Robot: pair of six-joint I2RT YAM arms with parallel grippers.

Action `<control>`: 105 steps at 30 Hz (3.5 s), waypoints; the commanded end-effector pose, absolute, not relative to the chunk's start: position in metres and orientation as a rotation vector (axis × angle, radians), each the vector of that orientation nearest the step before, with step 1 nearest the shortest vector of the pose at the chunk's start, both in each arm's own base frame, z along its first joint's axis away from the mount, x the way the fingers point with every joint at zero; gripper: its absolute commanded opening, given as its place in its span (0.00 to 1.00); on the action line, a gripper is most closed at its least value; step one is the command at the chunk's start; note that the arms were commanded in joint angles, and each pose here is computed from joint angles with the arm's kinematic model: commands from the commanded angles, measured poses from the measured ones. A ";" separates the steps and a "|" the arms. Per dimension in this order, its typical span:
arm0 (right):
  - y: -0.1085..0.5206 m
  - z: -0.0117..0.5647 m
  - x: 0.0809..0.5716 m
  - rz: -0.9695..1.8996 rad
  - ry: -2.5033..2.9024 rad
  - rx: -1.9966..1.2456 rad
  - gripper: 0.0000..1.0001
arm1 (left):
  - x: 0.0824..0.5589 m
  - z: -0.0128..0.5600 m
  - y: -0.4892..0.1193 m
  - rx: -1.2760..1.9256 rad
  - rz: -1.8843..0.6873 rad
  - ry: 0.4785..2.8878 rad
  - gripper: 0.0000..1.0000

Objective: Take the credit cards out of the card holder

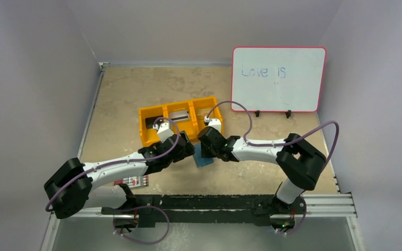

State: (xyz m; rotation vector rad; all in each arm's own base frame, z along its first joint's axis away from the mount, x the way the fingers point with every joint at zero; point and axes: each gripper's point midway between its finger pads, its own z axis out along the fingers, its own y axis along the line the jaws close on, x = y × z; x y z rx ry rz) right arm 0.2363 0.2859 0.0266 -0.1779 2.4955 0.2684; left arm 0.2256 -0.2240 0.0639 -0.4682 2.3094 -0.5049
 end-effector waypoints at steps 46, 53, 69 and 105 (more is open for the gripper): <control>0.267 0.033 0.210 0.919 2.385 0.215 0.35 | 0.189 0.013 -0.224 -0.134 -0.207 2.425 0.32; 0.255 0.045 0.219 0.752 2.390 0.100 0.39 | 0.193 0.025 -0.233 -0.107 -0.246 2.407 0.38; 0.301 0.049 0.196 0.653 2.434 -0.186 0.57 | 0.197 0.038 -0.236 -0.113 -0.258 2.386 0.38; 0.287 0.096 0.185 0.717 2.346 0.003 0.00 | 0.204 0.060 -0.235 -0.138 -0.274 2.325 0.65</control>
